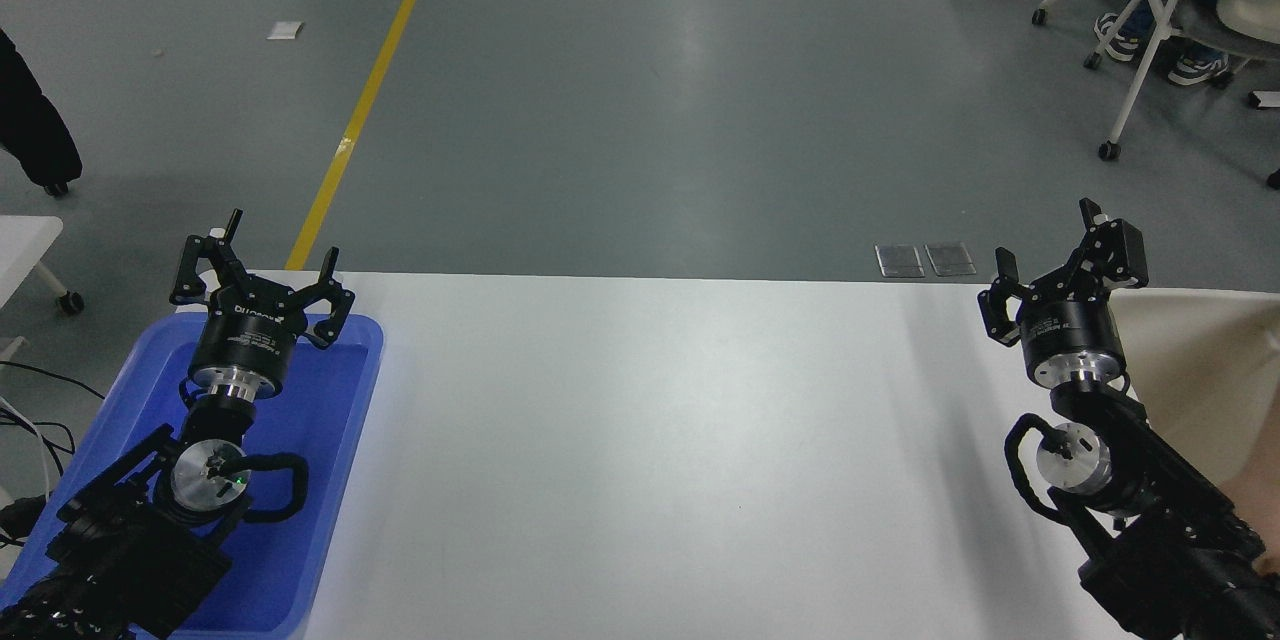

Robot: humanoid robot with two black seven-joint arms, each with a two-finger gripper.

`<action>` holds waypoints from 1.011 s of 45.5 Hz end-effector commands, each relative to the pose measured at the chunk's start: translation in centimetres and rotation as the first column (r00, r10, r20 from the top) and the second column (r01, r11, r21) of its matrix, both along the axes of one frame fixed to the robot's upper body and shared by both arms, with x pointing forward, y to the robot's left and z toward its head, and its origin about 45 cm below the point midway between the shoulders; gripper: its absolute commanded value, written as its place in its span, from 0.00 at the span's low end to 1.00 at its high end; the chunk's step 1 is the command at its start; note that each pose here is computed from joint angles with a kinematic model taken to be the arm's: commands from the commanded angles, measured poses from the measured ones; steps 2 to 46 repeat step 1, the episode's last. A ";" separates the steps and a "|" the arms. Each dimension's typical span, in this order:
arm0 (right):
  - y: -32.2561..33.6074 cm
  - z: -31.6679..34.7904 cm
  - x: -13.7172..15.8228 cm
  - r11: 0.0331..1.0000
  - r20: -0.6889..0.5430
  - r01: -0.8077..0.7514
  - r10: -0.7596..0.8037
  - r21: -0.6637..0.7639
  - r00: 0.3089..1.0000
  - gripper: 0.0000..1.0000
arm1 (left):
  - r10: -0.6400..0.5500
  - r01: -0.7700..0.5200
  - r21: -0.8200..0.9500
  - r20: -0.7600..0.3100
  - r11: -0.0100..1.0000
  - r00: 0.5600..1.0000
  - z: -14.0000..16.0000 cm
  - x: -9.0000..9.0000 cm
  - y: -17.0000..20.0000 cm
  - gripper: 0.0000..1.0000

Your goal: Pick up paper ball place in dustbin

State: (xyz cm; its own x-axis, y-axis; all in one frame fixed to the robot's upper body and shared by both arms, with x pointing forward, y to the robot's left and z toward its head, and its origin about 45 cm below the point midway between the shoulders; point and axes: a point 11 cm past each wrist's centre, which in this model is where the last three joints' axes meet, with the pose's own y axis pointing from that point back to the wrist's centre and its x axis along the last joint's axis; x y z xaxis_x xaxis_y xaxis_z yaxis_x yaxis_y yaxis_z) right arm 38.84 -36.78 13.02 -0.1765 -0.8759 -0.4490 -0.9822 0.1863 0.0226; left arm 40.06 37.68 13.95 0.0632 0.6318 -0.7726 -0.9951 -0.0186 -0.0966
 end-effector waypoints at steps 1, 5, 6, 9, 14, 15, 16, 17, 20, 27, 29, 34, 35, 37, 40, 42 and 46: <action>0.2 -0.1 -0.1 1.000 0.001 -0.007 0.007 0.005 1.000 1.00 | 0.000 0.000 0.001 0.000 1.000 1.000 0.0 0.0 0.0 1.00; 0.2 -0.1 -0.1 1.000 0.001 -0.007 0.007 0.005 1.000 1.00 | 0.000 0.000 0.001 0.000 1.000 1.000 0.0 0.0 0.0 1.00; 0.2 -0.1 -0.1 1.000 0.001 -0.007 0.007 0.005 1.000 1.00 | 0.000 0.000 0.001 0.000 1.000 1.000 0.0 0.0 0.0 1.00; 0.2 -0.1 -0.1 1.000 0.001 -0.007 0.007 0.005 1.000 1.00 | 0.000 0.000 0.001 0.000 1.000 1.000 0.0 0.0 0.0 1.00; 0.2 -0.1 -0.1 1.000 0.001 -0.007 0.007 0.005 1.000 1.00 | 0.000 0.000 0.001 0.000 1.000 1.000 0.0 0.0 0.0 1.00; 0.2 -0.1 -0.1 1.000 0.001 -0.007 0.007 0.005 1.000 1.00 | 0.000 0.000 0.001 0.000 1.000 1.000 0.0 0.0 0.0 1.00; 0.2 -0.1 -0.1 1.000 0.001 -0.007 0.007 0.005 1.000 1.00 | 0.000 0.000 0.001 0.000 1.000 1.000 0.0 0.0 0.0 1.00; 0.2 -0.1 -0.1 1.000 0.001 -0.007 0.007 0.005 1.000 1.00 | 0.000 0.000 0.001 0.000 1.000 1.000 0.0 0.0 0.0 1.00; 0.2 -0.1 -0.1 1.000 0.001 -0.007 0.007 0.005 1.000 1.00 | 0.000 0.000 0.001 0.000 1.000 1.000 0.0 0.0 0.0 1.00; 0.2 -0.1 -0.1 1.000 0.001 -0.007 0.007 0.005 1.000 1.00 | 0.000 0.000 0.001 0.000 1.000 1.000 0.0 0.0 0.0 1.00; 0.2 -0.1 -0.1 1.000 0.001 -0.007 0.007 0.005 1.000 1.00 | 0.000 0.000 0.001 0.000 1.000 1.000 0.0 0.0 0.0 1.00; 0.2 -0.1 -0.1 1.000 0.001 -0.007 0.007 0.005 1.000 1.00 | 0.000 0.000 0.001 0.000 1.000 1.000 0.0 0.0 0.0 1.00; 0.2 -0.1 -0.1 1.000 0.001 -0.007 0.007 0.005 1.000 1.00 | 0.000 0.000 0.001 0.000 1.000 1.000 0.0 0.0 0.0 1.00; 0.2 -0.1 -0.1 1.000 0.001 -0.007 0.007 0.005 1.000 1.00 | 0.000 0.000 0.001 0.000 1.000 1.000 0.0 0.0 0.0 1.00; 0.2 -0.1 -0.1 1.000 0.001 -0.007 0.007 0.005 1.000 1.00 | 0.000 0.000 0.001 0.000 1.000 1.000 0.0 0.0 0.0 1.00; 0.2 -0.1 -0.1 1.000 0.001 -0.007 0.007 0.005 1.000 1.00 | 0.000 0.000 0.001 0.000 1.000 1.000 0.0 0.0 0.0 1.00; 0.2 -0.1 -0.1 1.000 0.001 -0.007 0.007 0.005 1.000 1.00 | 0.000 0.000 0.001 0.000 1.000 1.000 0.0 0.0 0.0 1.00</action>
